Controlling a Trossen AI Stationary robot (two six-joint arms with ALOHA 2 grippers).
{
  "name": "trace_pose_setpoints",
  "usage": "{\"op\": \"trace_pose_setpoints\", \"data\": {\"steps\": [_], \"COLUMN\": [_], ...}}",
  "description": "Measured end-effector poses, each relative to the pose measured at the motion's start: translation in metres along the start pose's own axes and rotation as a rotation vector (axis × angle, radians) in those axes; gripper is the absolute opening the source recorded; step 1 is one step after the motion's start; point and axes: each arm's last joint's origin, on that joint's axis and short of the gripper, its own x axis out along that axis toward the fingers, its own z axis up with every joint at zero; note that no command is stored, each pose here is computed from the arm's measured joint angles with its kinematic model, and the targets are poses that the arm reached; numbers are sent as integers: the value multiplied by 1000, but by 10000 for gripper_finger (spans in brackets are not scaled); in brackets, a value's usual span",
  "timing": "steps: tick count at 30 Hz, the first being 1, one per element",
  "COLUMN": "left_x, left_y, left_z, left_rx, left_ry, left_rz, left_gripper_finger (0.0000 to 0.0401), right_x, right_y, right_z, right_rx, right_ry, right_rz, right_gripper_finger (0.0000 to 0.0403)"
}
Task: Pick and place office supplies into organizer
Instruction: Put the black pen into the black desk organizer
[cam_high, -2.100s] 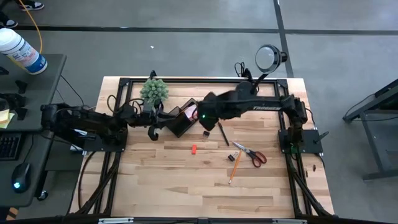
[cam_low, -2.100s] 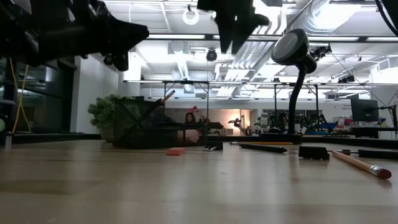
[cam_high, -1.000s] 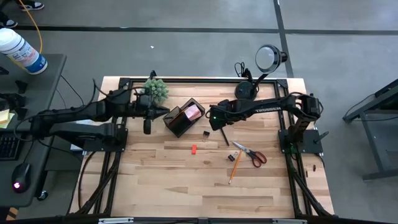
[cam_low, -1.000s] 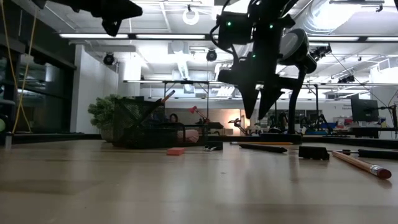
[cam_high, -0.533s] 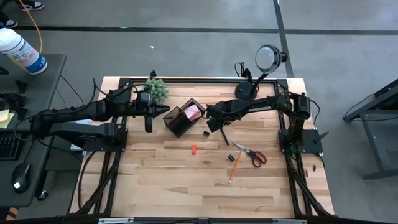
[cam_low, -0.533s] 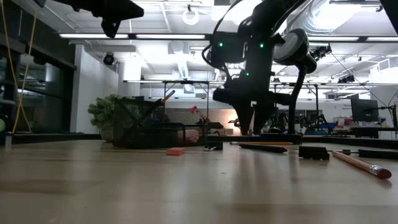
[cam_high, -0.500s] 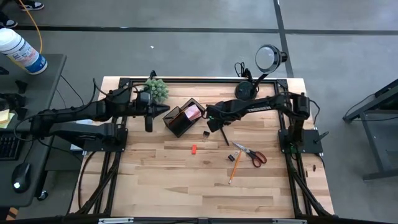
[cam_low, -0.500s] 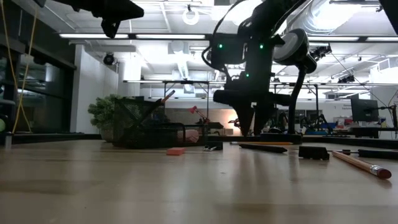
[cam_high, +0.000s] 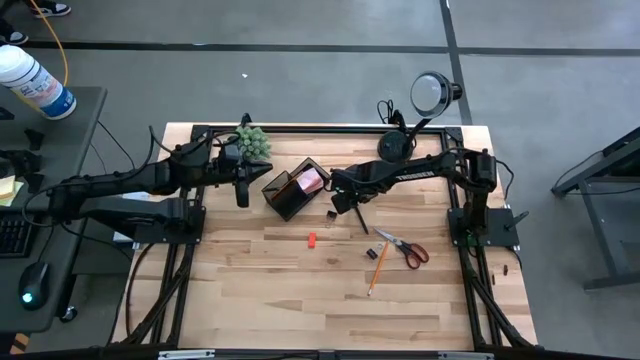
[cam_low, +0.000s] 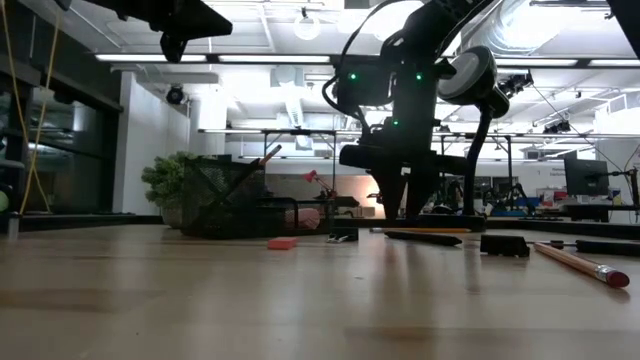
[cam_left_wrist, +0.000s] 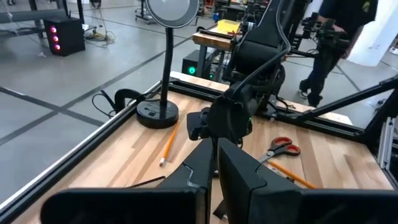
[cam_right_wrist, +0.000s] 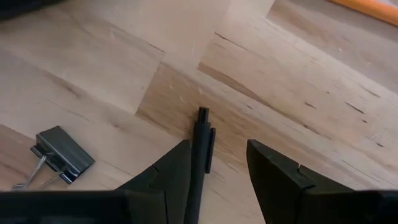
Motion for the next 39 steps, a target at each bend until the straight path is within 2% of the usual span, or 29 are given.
{"op": "trace_pose_setpoints", "data": {"steps": [7, 16, 39], "left_x": [0, 0, 0], "left_y": [0, 0, 0], "left_z": [0, 0, 0], "left_rx": [6, 6, 9], "left_ry": [0, 0, 0], "left_rz": [-3, -4, -4], "left_gripper_finger": [14, 14, 14], "right_x": [1, 16, 15], "right_y": [0, 2, 1], "right_z": [0, -3, -4], "right_rx": [1, 19, 17], "right_ry": [7, 44, 60], "right_rz": [4, -26, -28], "right_gripper_finger": [149, 149, 148]}}
